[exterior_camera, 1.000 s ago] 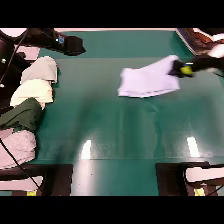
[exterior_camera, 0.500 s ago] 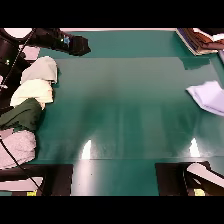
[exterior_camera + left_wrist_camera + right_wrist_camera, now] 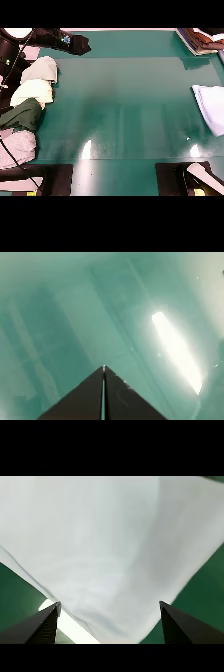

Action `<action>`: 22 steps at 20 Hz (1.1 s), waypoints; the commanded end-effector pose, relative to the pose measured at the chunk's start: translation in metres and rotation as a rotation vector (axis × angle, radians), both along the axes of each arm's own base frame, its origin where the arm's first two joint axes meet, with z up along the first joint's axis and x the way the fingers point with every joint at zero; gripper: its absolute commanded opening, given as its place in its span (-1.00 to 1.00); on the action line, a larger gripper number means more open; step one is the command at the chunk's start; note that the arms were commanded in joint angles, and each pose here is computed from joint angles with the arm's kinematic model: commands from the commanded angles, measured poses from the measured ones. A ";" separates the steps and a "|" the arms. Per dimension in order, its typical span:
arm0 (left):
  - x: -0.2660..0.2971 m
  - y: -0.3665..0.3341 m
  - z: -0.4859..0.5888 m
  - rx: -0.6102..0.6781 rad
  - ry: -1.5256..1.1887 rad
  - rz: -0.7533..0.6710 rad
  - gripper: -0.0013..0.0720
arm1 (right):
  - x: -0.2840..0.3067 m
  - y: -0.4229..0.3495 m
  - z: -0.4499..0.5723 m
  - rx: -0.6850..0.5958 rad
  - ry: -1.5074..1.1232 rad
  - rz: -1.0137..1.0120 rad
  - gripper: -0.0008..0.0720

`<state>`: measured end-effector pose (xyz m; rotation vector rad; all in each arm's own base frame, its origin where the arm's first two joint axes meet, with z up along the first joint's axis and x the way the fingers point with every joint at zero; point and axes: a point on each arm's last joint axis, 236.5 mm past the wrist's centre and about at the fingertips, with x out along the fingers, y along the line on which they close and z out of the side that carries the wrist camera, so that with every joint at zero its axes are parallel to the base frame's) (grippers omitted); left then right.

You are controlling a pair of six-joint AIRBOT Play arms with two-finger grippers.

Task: Fold the shirts.

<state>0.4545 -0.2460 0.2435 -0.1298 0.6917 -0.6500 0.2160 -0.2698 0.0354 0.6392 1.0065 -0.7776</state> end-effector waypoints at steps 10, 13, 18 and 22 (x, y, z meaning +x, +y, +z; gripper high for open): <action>0.004 0.000 0.005 -0.011 -0.025 0.008 -0.90 | 0.141 0.175 0.155 0.022 -0.475 0.494 0.31; 0.009 -0.001 0.011 -0.027 -0.050 0.020 -0.89 | 0.149 0.260 0.164 0.063 -0.495 0.724 0.31; 0.018 0.000 0.023 -0.056 -0.101 0.045 -0.89 | 0.143 0.358 0.167 0.061 -0.507 1.036 -0.93; 0.024 0.001 0.030 -0.074 -0.133 0.062 -0.89 | 0.136 0.382 0.164 0.039 -0.490 1.123 -0.93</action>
